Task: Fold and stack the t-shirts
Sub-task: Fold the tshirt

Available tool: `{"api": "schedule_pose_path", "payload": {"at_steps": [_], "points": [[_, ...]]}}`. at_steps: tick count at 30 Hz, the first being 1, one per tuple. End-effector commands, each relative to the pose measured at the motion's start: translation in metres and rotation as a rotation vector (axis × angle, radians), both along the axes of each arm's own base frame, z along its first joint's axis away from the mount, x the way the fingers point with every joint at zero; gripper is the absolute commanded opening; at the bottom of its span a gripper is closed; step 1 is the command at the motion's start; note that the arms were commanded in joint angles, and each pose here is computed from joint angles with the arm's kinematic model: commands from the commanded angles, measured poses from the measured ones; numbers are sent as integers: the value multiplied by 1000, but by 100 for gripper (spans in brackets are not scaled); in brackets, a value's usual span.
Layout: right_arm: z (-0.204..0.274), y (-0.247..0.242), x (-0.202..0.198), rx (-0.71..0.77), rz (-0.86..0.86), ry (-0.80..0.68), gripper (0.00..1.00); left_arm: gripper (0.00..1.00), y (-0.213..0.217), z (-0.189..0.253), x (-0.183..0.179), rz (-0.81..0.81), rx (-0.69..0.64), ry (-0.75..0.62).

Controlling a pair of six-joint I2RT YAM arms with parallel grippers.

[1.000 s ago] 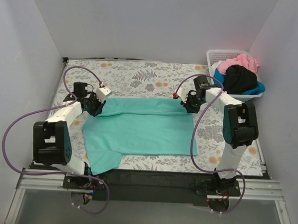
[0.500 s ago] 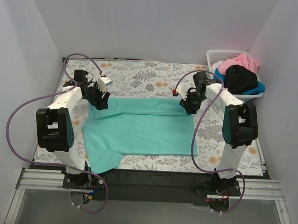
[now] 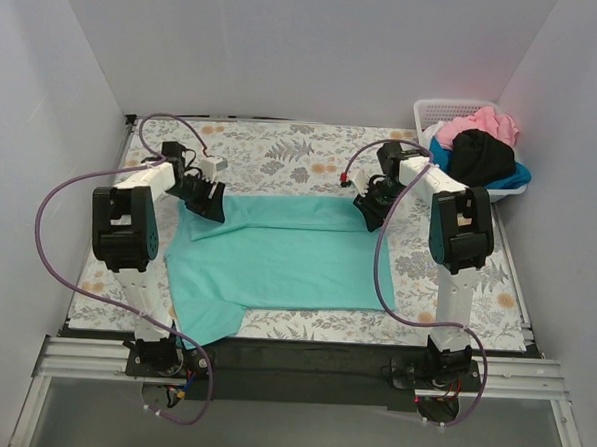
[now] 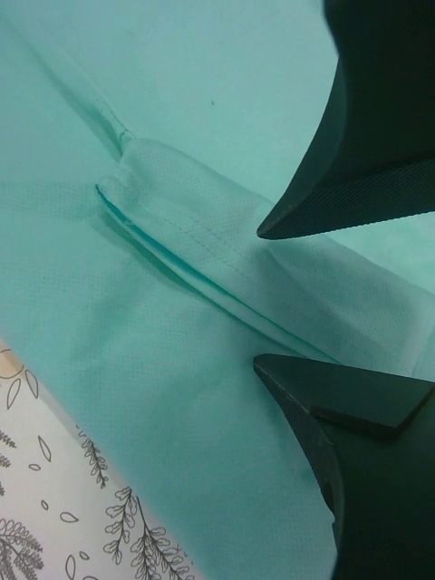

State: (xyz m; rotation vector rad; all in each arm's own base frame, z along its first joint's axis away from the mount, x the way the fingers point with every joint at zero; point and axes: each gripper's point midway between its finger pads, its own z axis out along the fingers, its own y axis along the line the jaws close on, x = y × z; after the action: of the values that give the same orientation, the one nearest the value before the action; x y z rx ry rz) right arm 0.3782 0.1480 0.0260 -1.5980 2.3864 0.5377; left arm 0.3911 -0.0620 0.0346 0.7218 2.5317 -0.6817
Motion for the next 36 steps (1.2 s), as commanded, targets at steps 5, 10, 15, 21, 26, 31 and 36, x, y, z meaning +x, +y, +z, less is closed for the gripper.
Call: {"api": "schedule_pose_path", "payload": {"at_steps": [5,10,15,21,26,31,36], "points": [[-1,-5,-12,-26,-10,48,34,42,-15,21,-10,-51,-64,-11],[0,-7,-12,-33,-7,42,34,26,-18,28,-31,-112,-70,3],[2,-9,-17,-39,3,43,34,20,-17,43,-56,-214,-44,-74],[7,-12,-27,-42,27,42,36,40,-5,45,-92,-354,79,-181],[35,-9,-24,-6,51,-6,37,44,-5,59,-97,-339,72,-197],[59,3,-12,46,9,-42,36,43,-2,69,-42,-117,36,-197],[50,2,6,4,-89,-21,32,42,13,67,11,127,71,-170]]}}
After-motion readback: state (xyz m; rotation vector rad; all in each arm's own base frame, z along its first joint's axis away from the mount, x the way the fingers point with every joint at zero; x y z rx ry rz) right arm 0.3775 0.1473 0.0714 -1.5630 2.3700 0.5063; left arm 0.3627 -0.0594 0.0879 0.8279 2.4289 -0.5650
